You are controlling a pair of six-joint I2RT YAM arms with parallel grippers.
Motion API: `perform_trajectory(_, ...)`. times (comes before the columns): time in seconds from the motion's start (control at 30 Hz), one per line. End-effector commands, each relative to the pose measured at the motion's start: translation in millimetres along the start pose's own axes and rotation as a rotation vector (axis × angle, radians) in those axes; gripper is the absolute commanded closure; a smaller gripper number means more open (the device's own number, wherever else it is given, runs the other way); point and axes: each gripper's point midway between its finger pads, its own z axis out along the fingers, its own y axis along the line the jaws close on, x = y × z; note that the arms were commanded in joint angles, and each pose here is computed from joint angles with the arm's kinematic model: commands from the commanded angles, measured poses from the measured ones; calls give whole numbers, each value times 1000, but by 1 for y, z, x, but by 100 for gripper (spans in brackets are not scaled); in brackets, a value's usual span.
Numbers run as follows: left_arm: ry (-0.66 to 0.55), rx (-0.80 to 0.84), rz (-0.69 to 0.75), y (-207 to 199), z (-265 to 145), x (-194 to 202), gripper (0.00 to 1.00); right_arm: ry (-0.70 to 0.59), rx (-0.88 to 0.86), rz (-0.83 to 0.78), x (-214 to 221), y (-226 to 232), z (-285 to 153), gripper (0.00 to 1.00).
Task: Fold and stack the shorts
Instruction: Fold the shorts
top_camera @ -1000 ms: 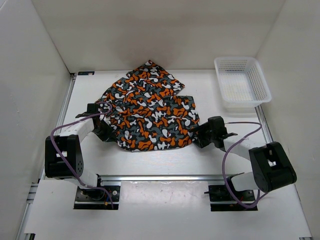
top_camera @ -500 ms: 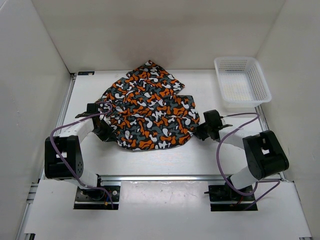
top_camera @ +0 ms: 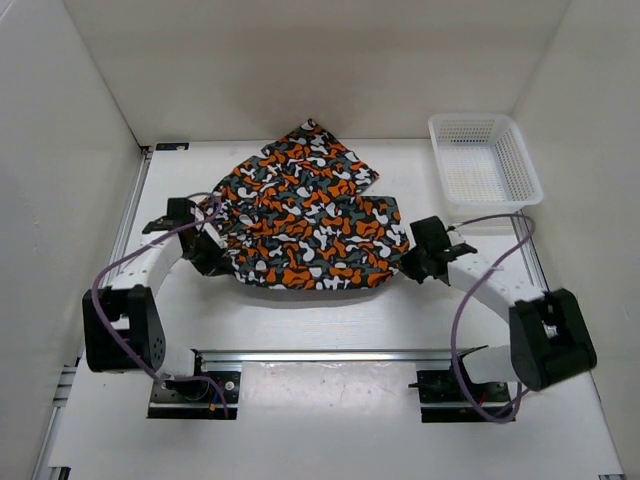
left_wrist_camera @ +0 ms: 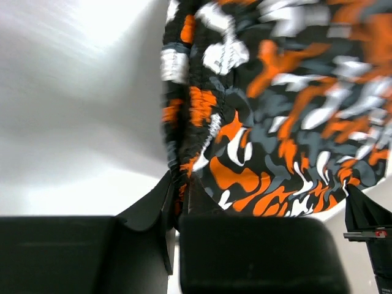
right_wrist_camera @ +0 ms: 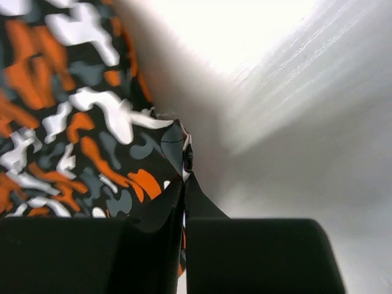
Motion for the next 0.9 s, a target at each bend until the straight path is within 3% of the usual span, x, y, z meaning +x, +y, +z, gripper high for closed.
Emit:
perform_trajectory(0.0,-143,114,89,-37,-63,-20,90,-173,-47,-112,-47,22,-54,100)
perform_trajectory(0.17,-323,244,189,-80,-160,-28,90,-316,-203,-172,-86,60,-138,100)
perform_trajectory(0.2,-412,315,220,-98,-201,-30,90,-384,-276,-182,-102,77,-173,100)
perform_trajectory(0.27,-475,360,256,-107,-240,-25,90,-453,-338,-192,-118,89,-211,100)
perform_trajectory(0.4,-699,553,384,-137,-354,-2,90,-618,-539,-177,-149,107,-323,100)
perform_trajectory(0.53,-789,709,463,-152,-417,27,90,-761,-694,-148,-170,110,-415,100)
perform_trajectory(0.73,-723,853,535,-165,-441,62,90,-899,-890,-84,-185,106,-514,100)
perform_trajectory(0.87,-704,938,580,-171,-461,81,90,-943,-955,-91,-190,112,-545,100)
